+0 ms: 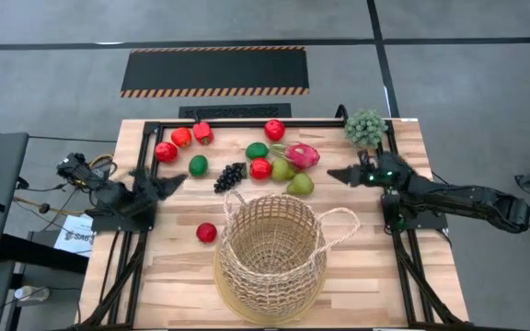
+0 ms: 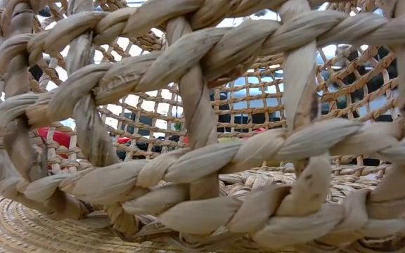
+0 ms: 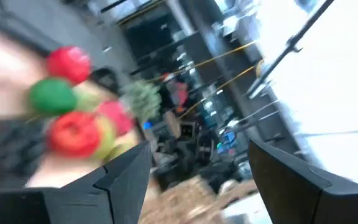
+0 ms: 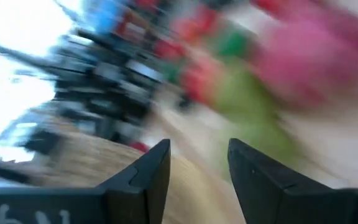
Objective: Build produce basket
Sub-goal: Put the apple into the basket
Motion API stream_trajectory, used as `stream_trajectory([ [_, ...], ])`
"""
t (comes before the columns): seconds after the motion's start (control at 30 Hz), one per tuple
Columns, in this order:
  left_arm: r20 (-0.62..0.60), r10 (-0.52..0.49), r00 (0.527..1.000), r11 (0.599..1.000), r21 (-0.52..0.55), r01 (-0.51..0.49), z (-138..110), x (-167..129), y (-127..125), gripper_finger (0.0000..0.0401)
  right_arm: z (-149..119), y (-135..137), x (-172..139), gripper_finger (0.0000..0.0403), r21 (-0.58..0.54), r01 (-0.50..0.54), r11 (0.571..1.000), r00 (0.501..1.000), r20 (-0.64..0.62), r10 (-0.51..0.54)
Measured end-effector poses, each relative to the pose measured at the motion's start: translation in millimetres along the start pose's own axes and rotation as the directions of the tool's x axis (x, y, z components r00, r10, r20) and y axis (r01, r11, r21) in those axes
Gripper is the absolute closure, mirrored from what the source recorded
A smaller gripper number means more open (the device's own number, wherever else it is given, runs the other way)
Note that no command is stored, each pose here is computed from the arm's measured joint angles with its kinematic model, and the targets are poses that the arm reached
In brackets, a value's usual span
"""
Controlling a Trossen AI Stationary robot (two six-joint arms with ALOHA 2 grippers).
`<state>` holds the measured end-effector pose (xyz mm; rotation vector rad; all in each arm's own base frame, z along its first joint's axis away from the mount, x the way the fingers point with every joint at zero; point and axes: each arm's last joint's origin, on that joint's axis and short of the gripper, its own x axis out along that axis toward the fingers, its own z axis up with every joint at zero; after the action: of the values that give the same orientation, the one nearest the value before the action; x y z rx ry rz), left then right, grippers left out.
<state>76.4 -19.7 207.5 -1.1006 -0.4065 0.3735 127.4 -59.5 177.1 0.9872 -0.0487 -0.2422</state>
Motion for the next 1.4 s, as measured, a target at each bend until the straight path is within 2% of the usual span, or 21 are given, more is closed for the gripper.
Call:
stream_trajectory([
  [0.03, 0.012, -0.008, 1.000, 1.000, 0.013, 0.008, 5.7, 0.1, -7.6, 0.0147, 6.7, 10.9, 1.5, 0.0212, -0.028, -0.043, 0.999, 0.999, 0.027, 0.044],
  [0.13, 0.049, -0.011, 0.999, 0.995, 0.102, 0.006, 23.7, 1.2, -32.9, 0.0147, 25.4, 39.8, 5.0, 0.0200, -0.126, -0.085, 0.988, 0.994, 0.064, 0.094],
  [0.2, 0.084, 0.001, 0.996, 0.986, 0.166, -0.015, 35.8, 2.8, -52.3, 0.0147, 38.8, 60.4, 5.4, 0.0188, -0.201, -0.089, 0.975, 0.992, 0.069, 0.105],
  [0.27, 0.112, 0.020, 0.994, 0.963, 0.265, -0.049, 45.3, 6.0, -72.9, 0.0143, 50.6, 77.6, 6.0, 0.0175, -0.264, -0.052, 0.963, 0.996, 0.063, 0.071],
  [0.33, 0.146, 0.051, 0.988, 0.929, 0.356, -0.101, 52.5, 10.9, -95.3, 0.0133, 59.4, 91.1, 6.2, 0.0162, -0.320, -0.003, 0.948, 0.999, 0.032, 0.014],
  [0.4, 0.181, 0.098, 0.979, 0.877, 0.449, -0.170, 56.8, 16.3, -115.4, 0.0116, 67.8, 103.3, 5.6, 0.0151, -0.370, 0.033, 0.928, 0.999, 0.011, -0.031],
  [0.5, 0.250, 0.176, 0.952, 0.800, 0.528, -0.286, 64.8, 23.4, -145.0, 0.0085, 76.9, 115.1, 4.9, 0.0143, -0.420, 0.098, 0.902, 0.994, -0.005, -0.111],
  [0.6, 0.319, 0.242, 0.916, 0.735, 0.556, -0.388, 73.1, 29.0, -171.3, 0.0059, 81.6, 120.5, 5.4, 0.0141, -0.452, 0.130, 0.882, 0.988, -0.019, -0.155],
  [0.67, 0.345, 0.264, 0.901, 0.714, 0.558, -0.422, 78.6, 31.6, -186.1, 0.0050, 82.8, 121.2, 6.3, 0.0141, -0.455, 0.136, 0.880, 0.987, -0.018, -0.162],
  [0.73, 0.350, 0.267, 0.898, 0.717, 0.551, -0.428, 83.6, 33.6, -198.5, 0.0047, 82.2, 119.9, 7.1, 0.0141, -0.454, 0.142, 0.880, 0.985, -0.026, -0.173],
  [0.77, 0.339, 0.257, 0.905, 0.731, 0.544, -0.412, 86.4, 34.6, -205.1, 0.0047, 81.9, 119.4, 7.1, 0.0141, -0.453, 0.145, 0.880, 0.984, -0.029, -0.177],
  [0.8, 0.305, 0.227, 0.925, 0.754, 0.546, -0.365, 88.9, 35.7, -211.9, 0.0047, 81.8, 119.3, 7.1, 0.0141, -0.453, 0.145, 0.880, 0.984, -0.030, -0.178],
  [0.87, 0.187, 0.120, 0.975, 0.794, 0.571, -0.208, 91.5, 37.6, -223.8, 0.0052, 81.9, 119.1, 8.3, 0.0141, -0.453, 0.145, 0.880, 0.984, -0.030, -0.178],
  [0.9, 0.135, 0.070, 0.988, 0.802, 0.581, -0.136, 91.5, 38.8, -228.6, 0.0056, 81.6, 118.5, 8.7, 0.0141, -0.452, 0.147, 0.880, 0.983, -0.035, -0.182],
  [1.0, -0.020, -0.035, 0.999, 0.791, 0.611, 0.040, 88.3, 41.9, -235.2, 0.0071, 82.2, 119.0, 9.6, 0.0141, -0.460, 0.142, 0.876, 0.984, -0.030, -0.175],
  [1.1, -0.103, 0.000, 0.995, 0.807, 0.587, 0.061, 82.5, 47.2, -231.5, 0.0085, 83.0, 118.5, 9.6, 0.0141, -0.460, 0.147, 0.876, 0.984, -0.025, -0.178],
  [1.2, -0.196, 0.086, 0.977, 0.825, 0.563, 0.040, 73.8, 55.6, -221.9, 0.0089, 83.9, 117.9, 9.3, 0.0141, -0.460, 0.152, 0.875, 0.983, -0.019, -0.181],
  [1.4, -0.209, 0.298, 0.931, 0.769, 0.631, -0.105, 67.2, 85.8, -200.0, 0.0090, 85.9, 116.7, 8.8, 0.0141, -0.457, 0.162, 0.875, 0.982, -0.009, -0.187],
])
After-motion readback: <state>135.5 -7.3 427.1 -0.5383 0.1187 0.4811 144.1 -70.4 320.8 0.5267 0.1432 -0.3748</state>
